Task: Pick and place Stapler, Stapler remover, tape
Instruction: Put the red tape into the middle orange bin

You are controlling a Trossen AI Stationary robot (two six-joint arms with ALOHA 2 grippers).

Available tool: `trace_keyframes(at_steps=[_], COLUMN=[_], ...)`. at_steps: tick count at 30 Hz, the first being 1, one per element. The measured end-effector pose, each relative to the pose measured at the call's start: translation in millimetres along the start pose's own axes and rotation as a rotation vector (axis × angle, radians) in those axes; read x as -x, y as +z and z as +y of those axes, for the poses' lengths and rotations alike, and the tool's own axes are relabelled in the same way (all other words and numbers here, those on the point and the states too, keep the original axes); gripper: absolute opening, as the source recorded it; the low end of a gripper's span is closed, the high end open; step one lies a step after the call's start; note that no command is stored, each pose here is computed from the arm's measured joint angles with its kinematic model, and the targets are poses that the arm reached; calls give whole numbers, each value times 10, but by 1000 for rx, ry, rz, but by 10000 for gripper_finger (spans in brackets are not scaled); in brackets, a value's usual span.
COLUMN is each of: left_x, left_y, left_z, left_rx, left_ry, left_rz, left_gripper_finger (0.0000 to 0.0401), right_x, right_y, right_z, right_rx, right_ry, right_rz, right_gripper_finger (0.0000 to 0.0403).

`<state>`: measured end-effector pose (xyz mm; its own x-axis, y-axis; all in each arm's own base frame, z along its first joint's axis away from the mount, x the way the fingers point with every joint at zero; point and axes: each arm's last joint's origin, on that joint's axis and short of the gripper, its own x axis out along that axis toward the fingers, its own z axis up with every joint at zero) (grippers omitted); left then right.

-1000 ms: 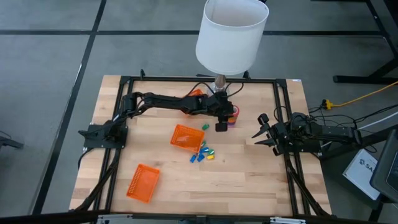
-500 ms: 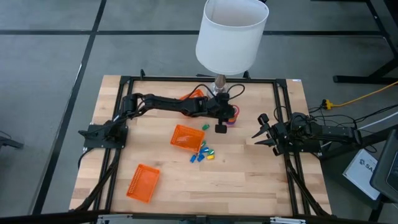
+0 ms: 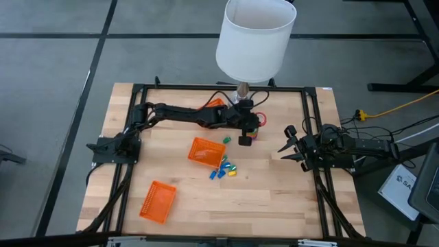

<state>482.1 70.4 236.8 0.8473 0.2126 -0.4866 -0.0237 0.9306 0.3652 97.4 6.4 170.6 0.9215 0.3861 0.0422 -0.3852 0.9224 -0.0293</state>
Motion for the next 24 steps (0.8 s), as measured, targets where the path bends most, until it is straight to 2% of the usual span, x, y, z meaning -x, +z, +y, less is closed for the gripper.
trace_keyframes(at_steps=[5, 11, 15, 19, 24], left_x=[53, 121, 309, 595, 971], left_y=[29, 89, 209, 303, 419], left_z=[-28, -147, -192, -241, -330], left_rx=[6, -25, -41, -80, -49], left_ry=[-5, 44, 44, 96, 74], left_rz=[18, 57, 74, 163, 183], left_gripper_finger=[28, 28, 28, 28, 28], right_x=[0, 0, 0, 0, 0], right_y=[0, 0, 0, 2, 1], right_z=[0, 0, 0, 0, 0], right_rx=[0, 0, 0, 1, 0], right_ry=[0, 0, 0, 0, 0], right_rz=[0, 0, 0, -2, -1], right_gripper_finger=[128, 128, 129, 129, 129])
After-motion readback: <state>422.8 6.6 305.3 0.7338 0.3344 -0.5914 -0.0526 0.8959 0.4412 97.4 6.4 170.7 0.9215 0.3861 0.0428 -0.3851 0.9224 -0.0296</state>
